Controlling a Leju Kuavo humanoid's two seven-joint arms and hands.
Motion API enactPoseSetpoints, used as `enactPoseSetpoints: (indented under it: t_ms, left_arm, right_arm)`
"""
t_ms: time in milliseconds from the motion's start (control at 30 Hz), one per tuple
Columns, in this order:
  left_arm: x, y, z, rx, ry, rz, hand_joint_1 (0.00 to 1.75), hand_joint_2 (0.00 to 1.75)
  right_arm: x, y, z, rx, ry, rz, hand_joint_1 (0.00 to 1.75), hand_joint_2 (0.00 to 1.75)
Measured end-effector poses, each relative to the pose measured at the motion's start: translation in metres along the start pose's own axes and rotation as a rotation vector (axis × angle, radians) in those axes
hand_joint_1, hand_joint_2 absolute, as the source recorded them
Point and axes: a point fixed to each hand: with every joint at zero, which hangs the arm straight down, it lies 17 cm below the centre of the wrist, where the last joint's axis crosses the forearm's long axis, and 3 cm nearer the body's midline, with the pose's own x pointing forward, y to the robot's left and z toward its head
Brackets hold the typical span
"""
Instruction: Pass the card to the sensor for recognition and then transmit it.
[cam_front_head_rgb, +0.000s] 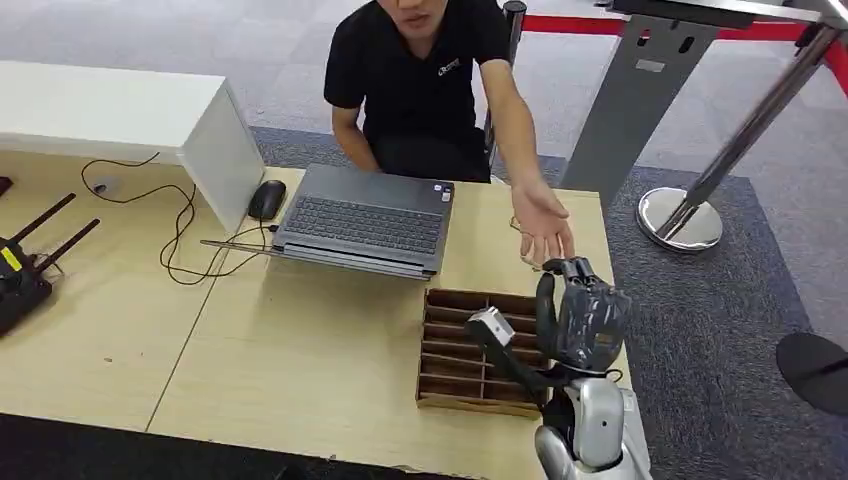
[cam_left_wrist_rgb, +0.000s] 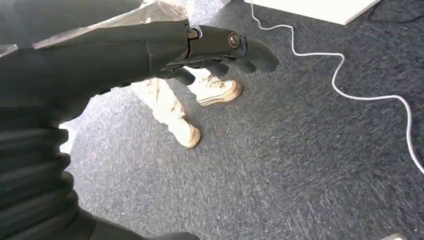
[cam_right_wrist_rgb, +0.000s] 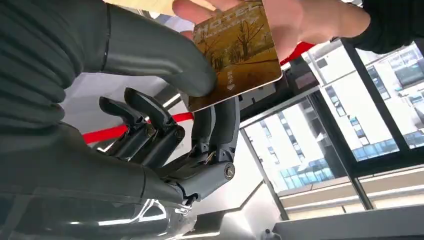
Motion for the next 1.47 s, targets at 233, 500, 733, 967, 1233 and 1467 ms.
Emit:
enactPoseSetpoints:
  t_ms: [233,500,733,967,1233,1467]
  left_arm:
    - [0.001,-0.001,0.001,-0.001,-0.006,-0.003,0.0,1.75]
    - [0.003,-0.001,0.001,-0.001,-0.013,-0.007,0.0,1.75]
    - [0.003,-0.001,0.001,-0.001,-0.016,-0.007,0.0,1.75]
    - [0.004,-0.001,0.001,-0.001,-0.02,-0.01,0.0,1.75]
    - [0.005,-0.001,0.001,-0.002,-0.021,-0.014,0.0,1.75]
    - [0.004,-0.002,0.002,-0.003,-0.018,-0.013,0.0,1.75]
  right_arm:
    - [0.001,-0.002,-0.004,-0.008,-0.001,-0.002,1.75,1.75]
    - [0.003,-0.005,-0.01,-0.024,-0.002,-0.006,1.75,1.75]
    - [0.004,-0.005,-0.012,-0.027,-0.003,-0.007,1.75,1.75]
    - [0.005,-0.005,-0.012,-0.027,-0.006,-0.01,1.75,1.75]
    - [0.006,-0.005,-0.012,-0.026,-0.005,-0.017,1.75,1.75]
    - [0.007,-0.004,-0.012,-0.024,-0.001,-0.024,1.75,1.75]
